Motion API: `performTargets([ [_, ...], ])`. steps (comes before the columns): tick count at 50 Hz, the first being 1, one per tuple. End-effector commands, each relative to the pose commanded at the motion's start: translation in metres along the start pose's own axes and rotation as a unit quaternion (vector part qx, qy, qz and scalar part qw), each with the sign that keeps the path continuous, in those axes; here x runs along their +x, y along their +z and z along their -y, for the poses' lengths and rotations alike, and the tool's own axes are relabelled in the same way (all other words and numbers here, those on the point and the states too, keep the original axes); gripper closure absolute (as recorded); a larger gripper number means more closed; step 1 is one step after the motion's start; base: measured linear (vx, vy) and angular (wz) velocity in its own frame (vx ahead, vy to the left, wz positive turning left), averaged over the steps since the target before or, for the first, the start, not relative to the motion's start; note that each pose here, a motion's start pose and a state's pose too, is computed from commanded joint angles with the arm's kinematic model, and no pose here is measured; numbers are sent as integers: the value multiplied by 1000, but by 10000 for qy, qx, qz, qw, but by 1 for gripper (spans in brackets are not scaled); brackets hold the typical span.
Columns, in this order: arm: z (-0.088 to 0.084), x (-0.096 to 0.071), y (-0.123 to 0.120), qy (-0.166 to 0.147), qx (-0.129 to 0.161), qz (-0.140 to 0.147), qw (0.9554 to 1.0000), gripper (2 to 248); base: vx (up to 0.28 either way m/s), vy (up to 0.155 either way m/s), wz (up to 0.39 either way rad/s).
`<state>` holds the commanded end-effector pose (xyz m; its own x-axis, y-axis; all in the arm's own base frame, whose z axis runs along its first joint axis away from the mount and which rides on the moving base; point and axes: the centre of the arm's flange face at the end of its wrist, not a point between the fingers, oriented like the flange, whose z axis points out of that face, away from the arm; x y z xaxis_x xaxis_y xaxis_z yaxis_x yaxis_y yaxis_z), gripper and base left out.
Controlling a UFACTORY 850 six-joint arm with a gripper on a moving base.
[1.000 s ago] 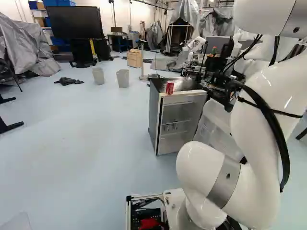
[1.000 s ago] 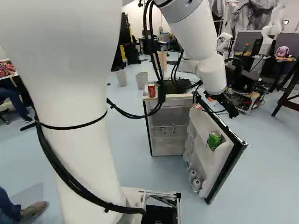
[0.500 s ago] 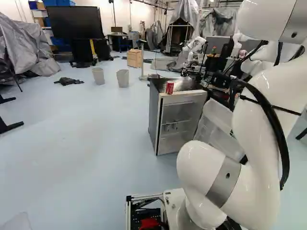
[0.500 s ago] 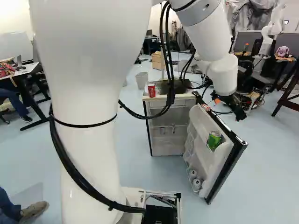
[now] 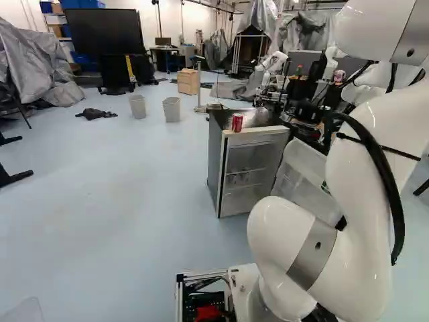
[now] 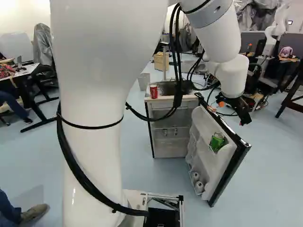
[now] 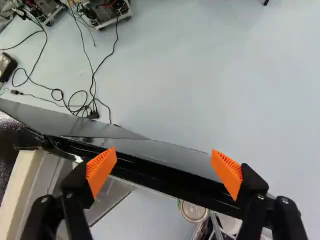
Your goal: Grab a drink from the fridge
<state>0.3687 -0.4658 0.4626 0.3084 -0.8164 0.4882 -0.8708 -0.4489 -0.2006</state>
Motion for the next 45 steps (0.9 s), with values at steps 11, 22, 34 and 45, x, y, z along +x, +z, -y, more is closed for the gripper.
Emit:
performTargets([
  [11,0,-4,0,0,11,203,9998,3,0,0,0],
  [22,-1,-7,7,6,2,363,9993,3,0,0,0],
  [34,-1,-8,9,7,-2,384,9993,3,0,0,0],
  [45,-2,-8,12,9,-8,407,9992,3,0,0,0],
])
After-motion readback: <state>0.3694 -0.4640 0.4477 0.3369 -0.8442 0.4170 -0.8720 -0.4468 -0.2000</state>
